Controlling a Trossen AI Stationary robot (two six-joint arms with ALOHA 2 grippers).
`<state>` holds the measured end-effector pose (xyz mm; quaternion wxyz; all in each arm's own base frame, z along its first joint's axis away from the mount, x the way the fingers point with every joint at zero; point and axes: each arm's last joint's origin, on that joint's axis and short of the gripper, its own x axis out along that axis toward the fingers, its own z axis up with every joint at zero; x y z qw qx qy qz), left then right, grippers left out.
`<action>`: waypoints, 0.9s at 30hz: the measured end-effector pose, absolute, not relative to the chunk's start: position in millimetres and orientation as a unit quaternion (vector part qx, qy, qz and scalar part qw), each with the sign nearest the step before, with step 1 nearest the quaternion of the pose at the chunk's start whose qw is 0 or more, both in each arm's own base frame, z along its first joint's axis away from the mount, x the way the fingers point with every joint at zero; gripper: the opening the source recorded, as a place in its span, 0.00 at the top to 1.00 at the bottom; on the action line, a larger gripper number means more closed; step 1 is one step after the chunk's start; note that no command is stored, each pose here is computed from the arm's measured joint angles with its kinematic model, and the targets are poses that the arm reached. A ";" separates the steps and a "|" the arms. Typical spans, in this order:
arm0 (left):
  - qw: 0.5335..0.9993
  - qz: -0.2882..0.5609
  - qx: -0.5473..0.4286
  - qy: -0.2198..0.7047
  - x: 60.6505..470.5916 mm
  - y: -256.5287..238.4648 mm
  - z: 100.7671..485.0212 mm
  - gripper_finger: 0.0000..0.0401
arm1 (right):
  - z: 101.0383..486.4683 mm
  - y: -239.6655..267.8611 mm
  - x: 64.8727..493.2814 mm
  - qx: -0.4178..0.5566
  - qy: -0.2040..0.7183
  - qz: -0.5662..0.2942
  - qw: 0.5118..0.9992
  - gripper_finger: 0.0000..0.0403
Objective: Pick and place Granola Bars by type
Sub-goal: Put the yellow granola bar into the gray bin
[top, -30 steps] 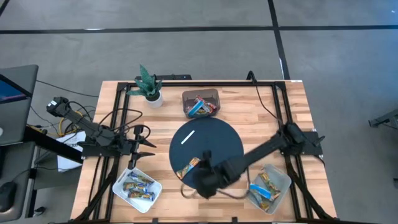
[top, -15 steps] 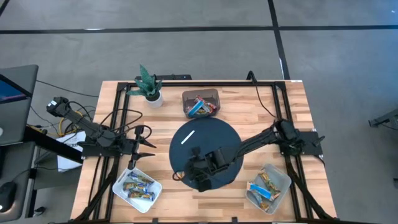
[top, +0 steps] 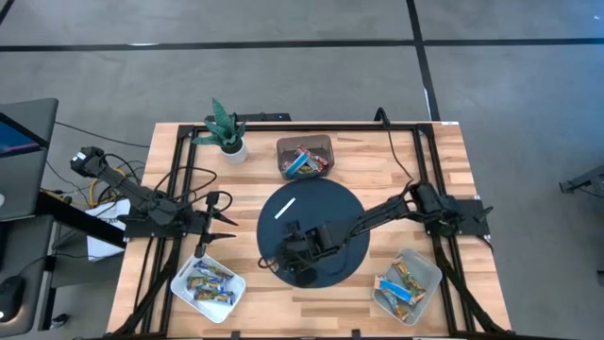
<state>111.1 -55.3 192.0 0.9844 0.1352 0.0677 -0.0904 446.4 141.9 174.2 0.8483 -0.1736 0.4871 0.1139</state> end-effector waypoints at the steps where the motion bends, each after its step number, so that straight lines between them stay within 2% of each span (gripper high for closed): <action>1: 0.984 -0.090 0.135 0.068 111.1 -55.3 191.9 0.66 | 172.7 140.7 449.5 -0.170 0.482 0.113 0.852 0.66; 8: 0.984 -0.091 0.136 0.070 111.0 -55.2 191.4 0.66 | 148.4 135.0 452.8 -0.169 0.511 0.117 0.835 0.66; 15: 0.984 -0.090 0.137 0.073 111.0 -55.1 191.0 0.66 | 145.9 132.7 452.7 -0.159 0.519 0.108 0.833 0.68; 21: 0.984 -0.084 0.138 0.073 111.0 -54.8 191.0 0.66 | 145.8 132.5 452.6 -0.161 0.519 0.106 0.833 0.76; 27: 0.984 -0.078 0.142 0.073 111.1 -54.4 191.1 0.66 | 145.9 131.9 452.8 -0.167 0.519 0.096 0.833 0.88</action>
